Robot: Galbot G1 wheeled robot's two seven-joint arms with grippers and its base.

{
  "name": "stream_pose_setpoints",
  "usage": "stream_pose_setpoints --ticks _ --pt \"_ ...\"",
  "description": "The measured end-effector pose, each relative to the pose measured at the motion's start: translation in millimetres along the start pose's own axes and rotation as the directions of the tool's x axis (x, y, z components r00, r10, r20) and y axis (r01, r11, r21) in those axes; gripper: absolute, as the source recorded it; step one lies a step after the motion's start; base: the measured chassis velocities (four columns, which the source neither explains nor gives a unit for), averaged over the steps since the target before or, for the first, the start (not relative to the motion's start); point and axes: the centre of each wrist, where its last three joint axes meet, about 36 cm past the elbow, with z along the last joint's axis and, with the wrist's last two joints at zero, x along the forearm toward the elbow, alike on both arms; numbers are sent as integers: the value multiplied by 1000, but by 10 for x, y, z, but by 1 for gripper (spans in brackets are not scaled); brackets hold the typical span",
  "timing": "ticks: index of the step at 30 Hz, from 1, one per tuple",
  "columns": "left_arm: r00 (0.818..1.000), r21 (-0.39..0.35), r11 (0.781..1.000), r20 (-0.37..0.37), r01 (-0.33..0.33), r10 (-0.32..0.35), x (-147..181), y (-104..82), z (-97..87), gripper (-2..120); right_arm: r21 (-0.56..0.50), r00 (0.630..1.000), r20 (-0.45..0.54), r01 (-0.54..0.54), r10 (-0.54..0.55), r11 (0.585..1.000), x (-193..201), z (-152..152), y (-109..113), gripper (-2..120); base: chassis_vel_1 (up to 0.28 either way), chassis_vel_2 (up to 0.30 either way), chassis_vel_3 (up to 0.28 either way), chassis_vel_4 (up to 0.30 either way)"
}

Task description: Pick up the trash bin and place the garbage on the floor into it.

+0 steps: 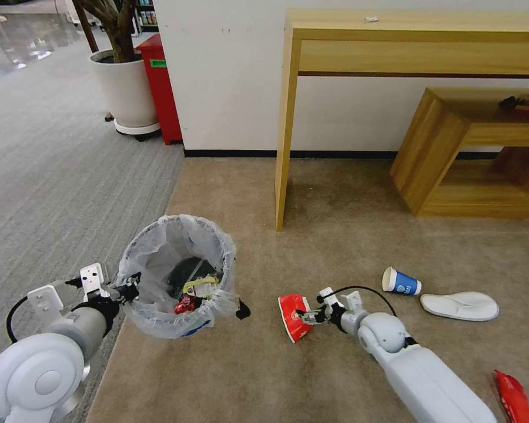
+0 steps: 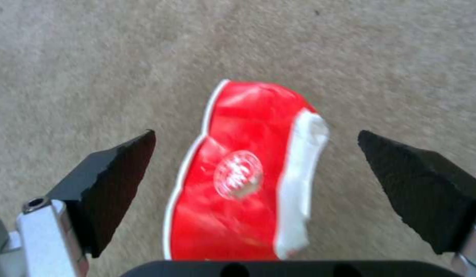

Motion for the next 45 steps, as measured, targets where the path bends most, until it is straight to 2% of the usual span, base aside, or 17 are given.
stream_pose_setpoints --ticks 7,11,23,25,27,30,34,36,38,40,41,44,45 --pt "1000 -4 1000 1 -2 2 -7 -6 5 0 -16 1000 -5 24 -24 1000 -136 36 53 99 0 0 0 0" --pt "1000 -4 1000 0 -7 7 -14 -13 7 0 -20 999 -35 12 -13 1000 -196 95 50 89 0 0 0 0" --pt "1000 -3 1000 -3 -15 15 -40 -21 8 0 -25 995 -98 -31 28 999 -223 183 3 83 0 0 0 0" --pt "1000 -3 1000 -3 -15 15 -47 -21 8 0 -24 994 -101 -36 33 999 -215 186 -11 75 0 0 0 0" --pt "1000 -3 1000 -3 -16 16 -49 -21 9 0 -24 994 -102 -37 34 999 -213 187 -15 71 0 0 0 0" --pt "1000 -3 1000 -5 -17 17 -58 -22 12 0 -25 994 -100 -39 36 999 -197 191 -31 54 0 0 0 0" --pt "1000 -5 1000 -6 -17 17 -68 -18 15 0 -22 997 -74 -36 34 999 -181 190 -36 44 0 0 0 0" --pt "1000 -8 1000 -6 -16 16 -74 -18 19 0 -27 999 -36 -32 31 999 -194 196 -29 34 0 0 0 0" --pt "1000 -9 1000 -7 -17 17 -76 -18 20 0 -29 999 -31 -32 31 999 -201 198 -24 30 0 0 0 0" --pt "1000 -11 1000 -8 -19 19 -82 -18 25 0 -37 999 -20 -39 38 999 -224 203 -11 20 0 0 0 0" --pt "1000 -11 1000 -8 -19 19 -82 -18 25 0 -37 999 -20 -39 38 999 -224 203 -11 20 0 0 0 0" --pt "1000 -12 1000 -10 -22 22 -87 -16 27 0 -40 998 -21 -52 51 998 -244 206 -9 4 0 0 0 0" --pt "1000 -12 1000 -10 -22 22 -87 -16 27 0 -40 998 -21 -52 51 998 -244 206 -9 4 0 0 0 0"
